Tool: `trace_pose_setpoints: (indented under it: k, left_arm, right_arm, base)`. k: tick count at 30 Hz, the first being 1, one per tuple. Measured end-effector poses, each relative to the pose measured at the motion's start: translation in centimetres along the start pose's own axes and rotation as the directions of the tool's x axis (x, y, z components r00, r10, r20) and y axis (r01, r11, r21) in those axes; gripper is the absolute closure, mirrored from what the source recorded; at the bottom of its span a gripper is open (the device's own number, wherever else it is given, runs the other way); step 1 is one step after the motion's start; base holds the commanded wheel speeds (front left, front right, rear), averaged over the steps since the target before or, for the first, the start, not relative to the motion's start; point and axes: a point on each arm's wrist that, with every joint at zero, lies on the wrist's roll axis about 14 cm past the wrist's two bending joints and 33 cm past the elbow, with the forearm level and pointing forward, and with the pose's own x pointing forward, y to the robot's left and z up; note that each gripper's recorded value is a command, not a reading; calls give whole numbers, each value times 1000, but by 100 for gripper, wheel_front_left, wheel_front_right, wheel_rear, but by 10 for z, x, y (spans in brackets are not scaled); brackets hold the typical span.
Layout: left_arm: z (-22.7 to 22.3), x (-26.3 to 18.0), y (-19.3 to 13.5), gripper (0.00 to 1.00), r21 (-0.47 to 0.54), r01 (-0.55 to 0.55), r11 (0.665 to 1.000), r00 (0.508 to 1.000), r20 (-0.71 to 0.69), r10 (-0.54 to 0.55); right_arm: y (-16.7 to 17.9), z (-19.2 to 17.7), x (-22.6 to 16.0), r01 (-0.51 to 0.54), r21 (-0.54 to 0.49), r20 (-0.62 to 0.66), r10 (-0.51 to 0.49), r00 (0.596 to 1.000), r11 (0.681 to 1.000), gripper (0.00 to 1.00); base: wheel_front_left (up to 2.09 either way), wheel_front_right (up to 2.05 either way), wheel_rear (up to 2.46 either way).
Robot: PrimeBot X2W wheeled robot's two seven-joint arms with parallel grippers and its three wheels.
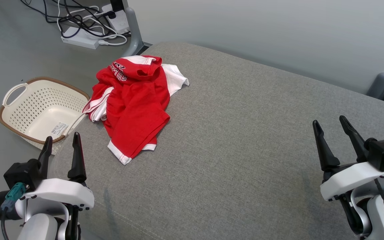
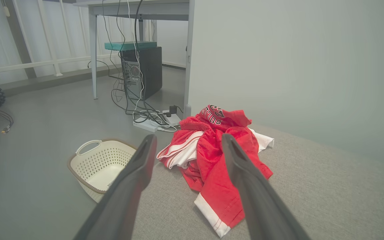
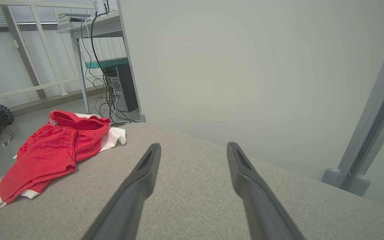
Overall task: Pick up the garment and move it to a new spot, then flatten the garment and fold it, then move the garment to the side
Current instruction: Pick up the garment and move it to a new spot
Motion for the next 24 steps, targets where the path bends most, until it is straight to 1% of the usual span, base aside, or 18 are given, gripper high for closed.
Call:
trace_pose_setpoints:
  k: [7, 14, 19, 24]
  left_arm:
    - [3, 4, -5, 0, -7, 10, 1000, 1000, 3, -10]
    - [13, 19, -23, 0, -22, 70, 997, 998, 2, -70]
    - [22, 45, -55, 0, -15, 163, 987, 986, -23, -163]
    - [10, 77, -91, 0, -25, 240, 971, 962, -132, -241]
  right_arm:
    - [-2, -2, 1, 2, 6, -2, -2, 1000, 1000, 0]
    - [-8, -3, 2, 10, 11, 1, -10, 1000, 1000, 0]
    - [-21, -7, 3, 29, 6, -11, -29, 1000, 1000, 0]
    - [-39, -13, 5, 52, 0, -25, -52, 998, 999, 0]
  base:
    - [0, 0, 0]
    - [0, 0, 0]
    - [0, 0, 0]
    - [0, 0, 0]
